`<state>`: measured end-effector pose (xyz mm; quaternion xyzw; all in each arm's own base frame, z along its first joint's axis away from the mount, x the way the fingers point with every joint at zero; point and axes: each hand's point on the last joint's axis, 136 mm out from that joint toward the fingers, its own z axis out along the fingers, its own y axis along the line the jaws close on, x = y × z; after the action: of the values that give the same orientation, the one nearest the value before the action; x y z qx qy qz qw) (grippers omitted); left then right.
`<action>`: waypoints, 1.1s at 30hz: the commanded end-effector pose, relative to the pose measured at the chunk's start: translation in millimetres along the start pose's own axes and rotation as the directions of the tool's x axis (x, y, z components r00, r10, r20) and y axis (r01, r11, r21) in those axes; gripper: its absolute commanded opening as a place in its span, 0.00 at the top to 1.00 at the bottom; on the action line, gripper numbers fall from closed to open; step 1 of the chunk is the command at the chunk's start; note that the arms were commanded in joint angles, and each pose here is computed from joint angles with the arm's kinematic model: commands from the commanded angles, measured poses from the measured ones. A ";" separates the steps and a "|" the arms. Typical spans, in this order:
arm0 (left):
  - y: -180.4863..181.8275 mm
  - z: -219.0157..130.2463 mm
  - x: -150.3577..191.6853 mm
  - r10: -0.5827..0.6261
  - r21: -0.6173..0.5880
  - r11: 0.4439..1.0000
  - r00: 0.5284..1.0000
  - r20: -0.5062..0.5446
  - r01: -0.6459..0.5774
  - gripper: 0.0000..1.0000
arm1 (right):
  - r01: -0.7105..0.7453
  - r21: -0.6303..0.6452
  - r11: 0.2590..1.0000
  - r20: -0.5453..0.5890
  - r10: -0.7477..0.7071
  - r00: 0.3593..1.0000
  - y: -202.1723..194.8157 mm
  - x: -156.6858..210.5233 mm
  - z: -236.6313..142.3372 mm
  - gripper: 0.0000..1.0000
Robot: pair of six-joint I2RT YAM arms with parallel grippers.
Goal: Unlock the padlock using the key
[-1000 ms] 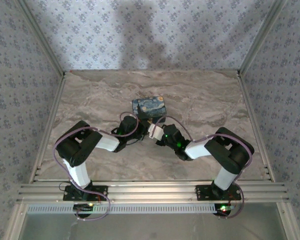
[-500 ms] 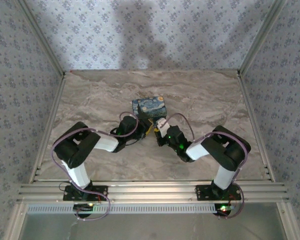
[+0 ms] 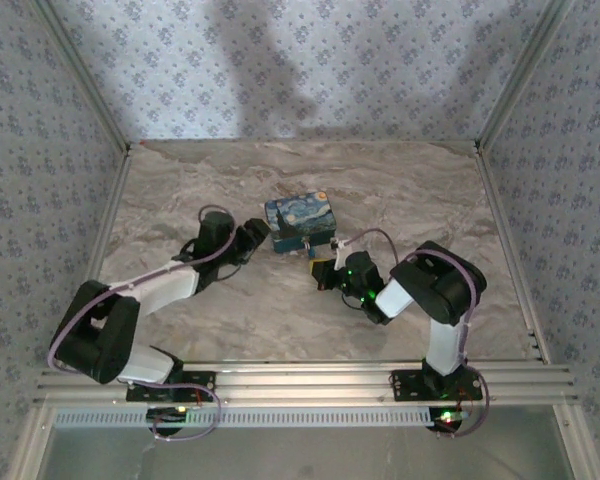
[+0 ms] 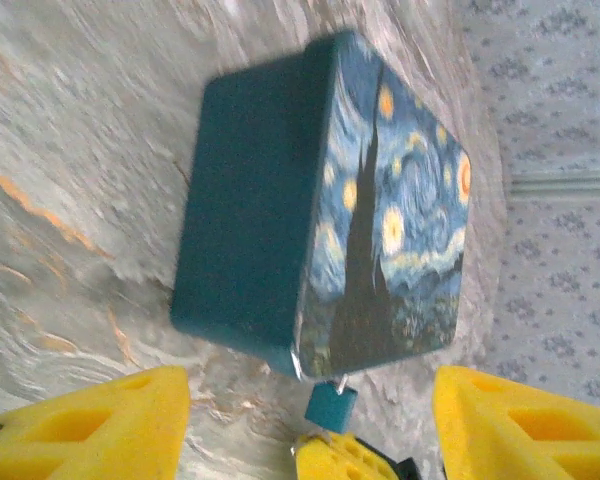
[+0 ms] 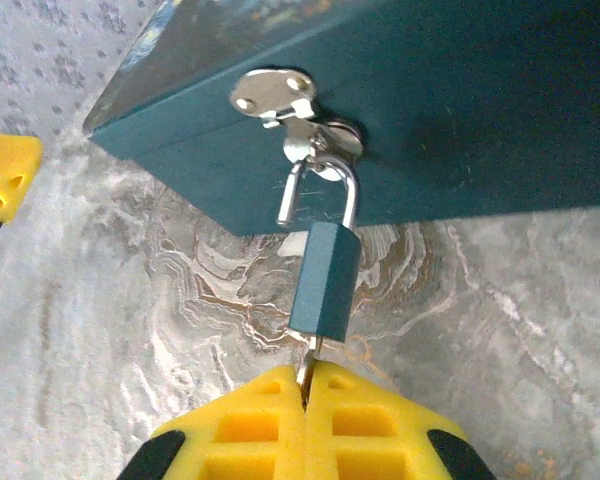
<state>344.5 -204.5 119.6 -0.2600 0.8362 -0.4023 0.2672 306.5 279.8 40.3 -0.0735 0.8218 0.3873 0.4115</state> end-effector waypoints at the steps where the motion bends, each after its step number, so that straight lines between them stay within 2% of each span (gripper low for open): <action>1: 4.8 -5.8 -9.8 0.115 -0.054 0.992 0.992 -0.053 -0.118 0.35 | -0.175 -0.012 0.985 -0.050 0.174 0.983 -5.2 14.2 -5.8 0.87; 5: -7.0 8.5 -17.2 0.195 -0.046 0.978 0.974 -0.117 -0.202 0.34 | -0.187 0.035 0.982 -0.050 0.189 0.981 -15.5 11.1 -17.5 0.72; 9: -16.5 31.3 -14.5 0.236 -0.016 0.970 0.954 -0.183 -0.243 0.35 | -0.123 0.101 0.987 -0.058 0.129 0.990 -25.0 3.4 -34.8 0.55; 12: -17.3 46.0 -13.3 0.267 -0.024 0.960 0.939 -0.217 -0.278 0.34 | -0.102 0.052 0.993 -0.057 0.105 0.993 -18.4 -15.3 -38.8 0.45; 15: -16.7 60.5 -7.6 0.271 -0.019 0.958 0.928 -0.255 -0.285 0.34 | -0.116 -0.068 0.991 -0.103 0.108 0.989 1.4 -31.6 -28.4 0.42; 17: -15.1 68.1 -3.2 0.275 -0.023 0.956 0.921 -0.275 -0.292 0.34 | -0.123 -0.105 0.987 -0.131 0.109 0.985 6.3 -35.0 -18.9 0.42; 23: 1.6 76.1 8.4 0.276 -0.086 0.945 0.913 -0.302 -0.315 0.36 | -0.117 -0.131 0.984 -0.112 0.103 0.988 -2.6 -41.8 5.0 0.33; 33: 23.9 82.7 17.3 0.246 -0.139 0.943 0.917 -0.314 -0.301 0.39 | -0.103 -0.200 0.974 -0.112 0.081 0.990 -1.5 -42.5 26.7 0.32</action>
<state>389.6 -250.8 77.0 -0.0956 0.9145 -0.3449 0.1890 347.8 283.2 58.8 -0.0807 0.8119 0.4693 0.3379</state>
